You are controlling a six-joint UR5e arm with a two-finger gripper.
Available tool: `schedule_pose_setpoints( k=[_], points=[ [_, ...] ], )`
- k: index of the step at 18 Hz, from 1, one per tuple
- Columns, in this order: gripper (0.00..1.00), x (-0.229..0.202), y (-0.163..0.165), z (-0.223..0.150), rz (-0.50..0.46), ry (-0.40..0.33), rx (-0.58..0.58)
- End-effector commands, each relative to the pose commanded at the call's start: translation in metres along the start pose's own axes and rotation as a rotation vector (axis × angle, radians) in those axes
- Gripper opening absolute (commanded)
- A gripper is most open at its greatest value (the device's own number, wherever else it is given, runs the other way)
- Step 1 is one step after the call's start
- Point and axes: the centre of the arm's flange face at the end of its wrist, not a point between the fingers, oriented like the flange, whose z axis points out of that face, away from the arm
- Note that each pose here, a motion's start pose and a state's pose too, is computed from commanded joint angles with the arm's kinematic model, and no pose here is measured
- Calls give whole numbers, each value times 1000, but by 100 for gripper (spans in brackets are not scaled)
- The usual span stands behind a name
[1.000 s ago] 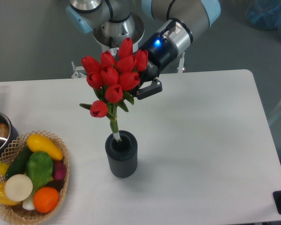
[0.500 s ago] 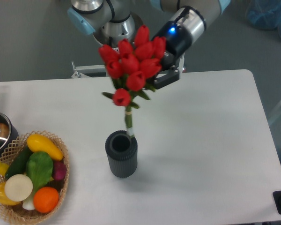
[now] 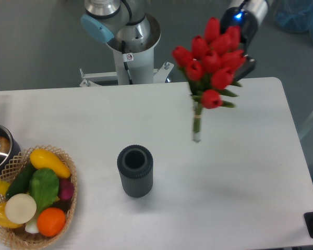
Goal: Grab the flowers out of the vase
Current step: 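Carry the tulip bunch up and away from the vase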
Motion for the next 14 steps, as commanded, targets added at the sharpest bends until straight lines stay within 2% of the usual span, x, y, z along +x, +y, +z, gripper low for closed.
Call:
schedule_pose_setpoints(
  k=[7,11,14],
  points=[
    [41,-43,40,-41,-49,-109,-98],
    [41,-57,54,-43,-51,-129,-174],
    [41,-63,66,-41,-49,-125,-180]
  ],
)
